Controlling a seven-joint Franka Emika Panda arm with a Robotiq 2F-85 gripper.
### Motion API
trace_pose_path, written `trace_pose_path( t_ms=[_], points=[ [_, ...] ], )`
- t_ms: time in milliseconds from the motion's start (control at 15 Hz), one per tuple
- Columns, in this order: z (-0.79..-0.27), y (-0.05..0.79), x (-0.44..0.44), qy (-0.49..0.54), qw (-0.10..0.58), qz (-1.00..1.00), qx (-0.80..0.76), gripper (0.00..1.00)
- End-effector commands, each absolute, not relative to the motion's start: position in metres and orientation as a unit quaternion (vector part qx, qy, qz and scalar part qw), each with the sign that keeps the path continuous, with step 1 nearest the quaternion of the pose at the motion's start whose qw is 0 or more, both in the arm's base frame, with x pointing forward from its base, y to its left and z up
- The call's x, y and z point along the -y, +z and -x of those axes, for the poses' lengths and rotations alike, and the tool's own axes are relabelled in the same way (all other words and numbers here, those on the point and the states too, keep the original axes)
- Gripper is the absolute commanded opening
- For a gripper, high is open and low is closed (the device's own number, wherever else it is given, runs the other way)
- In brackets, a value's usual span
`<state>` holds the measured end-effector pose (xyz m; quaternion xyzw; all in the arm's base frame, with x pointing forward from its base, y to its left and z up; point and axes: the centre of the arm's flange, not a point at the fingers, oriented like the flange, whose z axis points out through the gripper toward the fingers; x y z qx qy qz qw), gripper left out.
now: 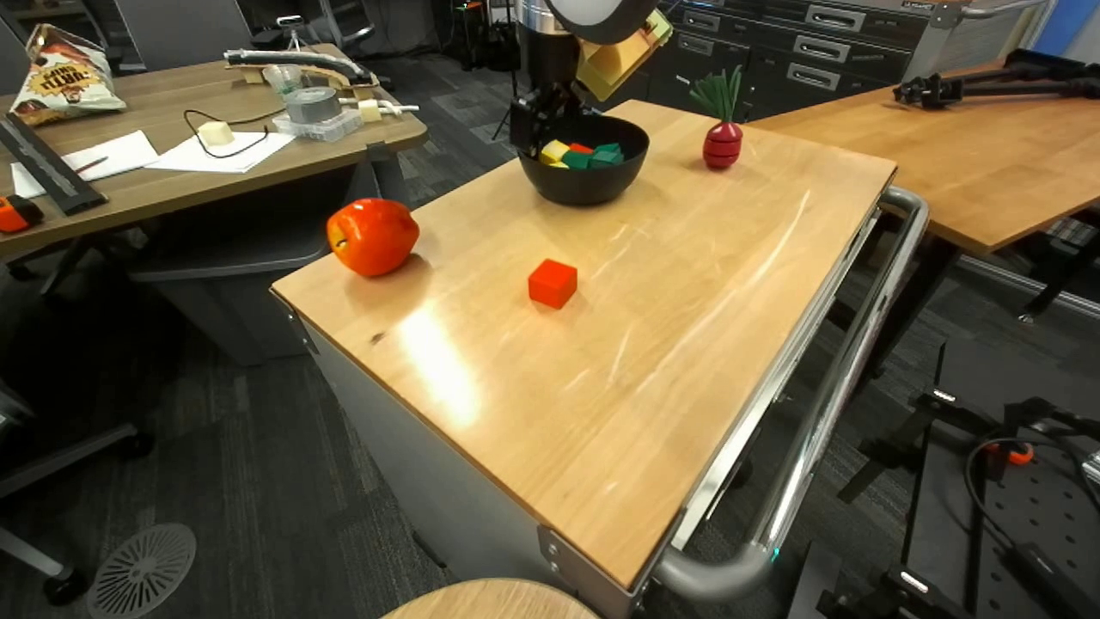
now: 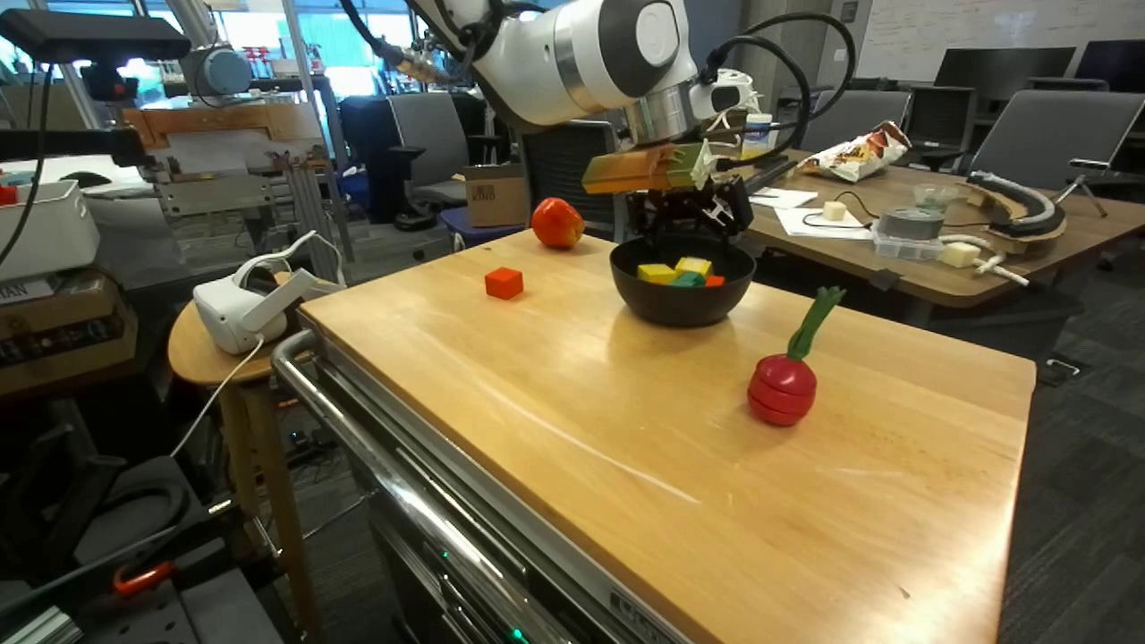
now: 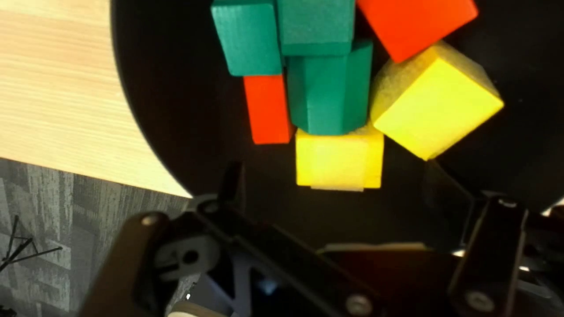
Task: Remove the objects from the black bowl and put them on the table then move the apple to the right
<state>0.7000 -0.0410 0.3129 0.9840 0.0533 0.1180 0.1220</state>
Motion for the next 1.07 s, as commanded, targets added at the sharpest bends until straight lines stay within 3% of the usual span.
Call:
trace_pose_path(
  t_ms=[0, 67, 133, 467, 1000],
  points=[
    [-0.729, 0.3, 0.049, 0.083, 0.129, -0.987, -0.051, 1.0],
    [-0.729, 0.294, 0.052, 0.067, 0.126, -0.988, -0.052, 1.0],
    [-0.728, 0.29, 0.054, 0.059, 0.127, -0.989, -0.049, 0.81],
    [-0.726, 0.29, 0.058, 0.041, 0.123, -0.991, -0.045, 0.45],
    [-0.7, 0.316, 0.06, 0.051, 0.12, -0.99, -0.052, 0.42]
  ],
)
